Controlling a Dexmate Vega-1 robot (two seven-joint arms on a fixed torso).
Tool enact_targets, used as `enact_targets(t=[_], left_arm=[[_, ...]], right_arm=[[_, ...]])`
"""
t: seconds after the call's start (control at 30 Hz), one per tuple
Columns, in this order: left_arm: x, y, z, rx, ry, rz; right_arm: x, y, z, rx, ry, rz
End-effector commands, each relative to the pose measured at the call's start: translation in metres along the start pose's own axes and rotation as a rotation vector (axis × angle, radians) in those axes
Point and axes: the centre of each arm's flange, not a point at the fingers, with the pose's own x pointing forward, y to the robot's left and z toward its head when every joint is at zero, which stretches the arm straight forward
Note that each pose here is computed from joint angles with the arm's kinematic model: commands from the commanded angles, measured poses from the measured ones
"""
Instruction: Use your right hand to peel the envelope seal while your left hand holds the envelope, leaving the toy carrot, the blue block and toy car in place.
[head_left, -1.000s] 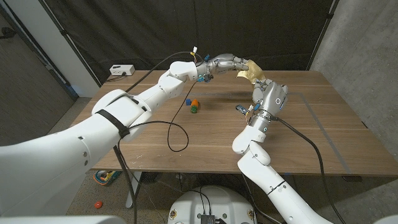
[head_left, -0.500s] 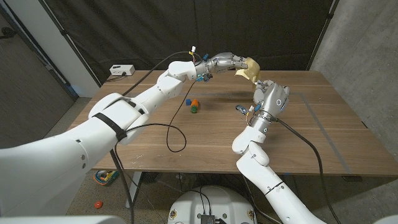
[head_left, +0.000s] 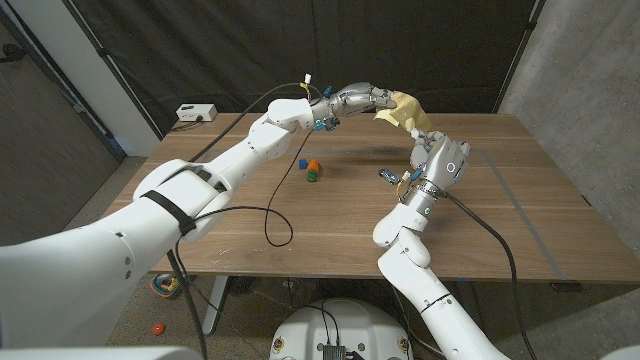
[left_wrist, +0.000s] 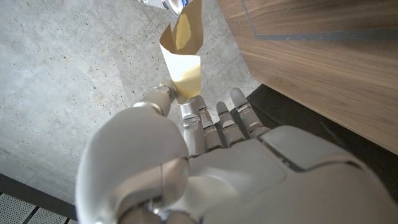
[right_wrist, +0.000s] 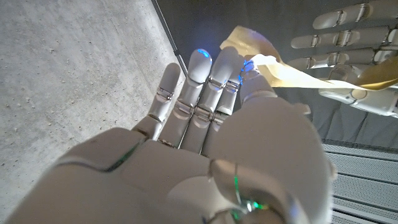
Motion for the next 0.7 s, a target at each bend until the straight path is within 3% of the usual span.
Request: enact_targets(t=[0.03, 0.53, 0.7], left_arm=[[-0.0066, 0.0002, 0.0002, 0.013, 0.013, 0.022], [-0.0106, -0.0023, 0.0024, 0.029, 0.015, 0.025], [-0.0116, -0.0042, 0.0019, 0.038, 0.022, 0.032]], right_arm=[[-0.0012, -0.0024, -0.0023, -0.005, 0.026, -0.038], [-0.0039, -0.0071, -0.0064, -0.004, 0.07, -0.072], [-0.0049, -0.0084, -0.0088, 0.026, 0.063, -0.07]])
